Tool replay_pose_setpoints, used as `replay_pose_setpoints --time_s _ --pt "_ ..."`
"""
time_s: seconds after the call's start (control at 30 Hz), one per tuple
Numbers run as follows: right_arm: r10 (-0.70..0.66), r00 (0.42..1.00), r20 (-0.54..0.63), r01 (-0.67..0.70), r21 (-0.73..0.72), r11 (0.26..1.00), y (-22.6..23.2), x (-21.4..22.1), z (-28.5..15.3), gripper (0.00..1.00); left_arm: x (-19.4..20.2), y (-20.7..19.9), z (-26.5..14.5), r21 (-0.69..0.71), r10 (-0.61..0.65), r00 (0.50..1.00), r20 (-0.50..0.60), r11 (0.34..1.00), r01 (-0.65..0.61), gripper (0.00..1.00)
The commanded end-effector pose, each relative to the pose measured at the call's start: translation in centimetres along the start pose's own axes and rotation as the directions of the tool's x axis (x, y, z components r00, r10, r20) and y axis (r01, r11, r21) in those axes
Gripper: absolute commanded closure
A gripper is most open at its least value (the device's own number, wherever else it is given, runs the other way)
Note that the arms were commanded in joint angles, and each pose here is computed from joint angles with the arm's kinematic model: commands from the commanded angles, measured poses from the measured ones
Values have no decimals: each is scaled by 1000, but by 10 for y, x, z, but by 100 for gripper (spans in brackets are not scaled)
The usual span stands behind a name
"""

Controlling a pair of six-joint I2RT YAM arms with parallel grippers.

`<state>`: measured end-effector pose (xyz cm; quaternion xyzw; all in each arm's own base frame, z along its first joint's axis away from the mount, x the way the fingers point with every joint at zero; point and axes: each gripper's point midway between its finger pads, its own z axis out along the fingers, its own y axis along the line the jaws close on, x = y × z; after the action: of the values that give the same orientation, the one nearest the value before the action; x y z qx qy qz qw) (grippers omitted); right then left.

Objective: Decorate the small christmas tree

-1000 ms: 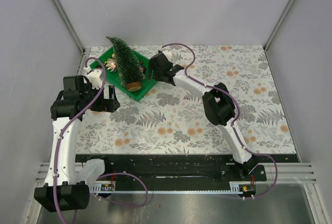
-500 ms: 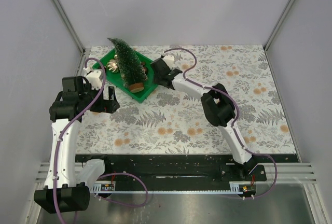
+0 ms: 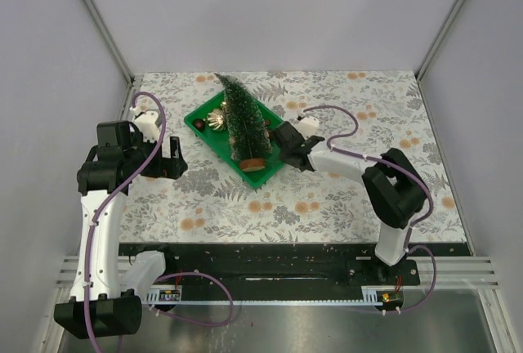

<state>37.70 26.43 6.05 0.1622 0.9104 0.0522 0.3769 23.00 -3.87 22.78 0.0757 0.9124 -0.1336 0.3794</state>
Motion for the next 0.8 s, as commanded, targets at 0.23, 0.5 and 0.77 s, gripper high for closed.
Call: replay_pose_setpoints --time_s 0.23,0.5,0.77 --pt "84 995 -46 -81 72 994 -82 22 -61 42 0 3 -7 -32 28 999 39 999 -27 1" --pt "84 995 55 -69 -229 971 -17 -61 -132 21 0 -1 -10 -14 36 999 40 999 -35 1" --pt "10 988 154 57 -424 904 38 -103 -160 16 -6 -17 14 101 78 997 16 992 -79 1"
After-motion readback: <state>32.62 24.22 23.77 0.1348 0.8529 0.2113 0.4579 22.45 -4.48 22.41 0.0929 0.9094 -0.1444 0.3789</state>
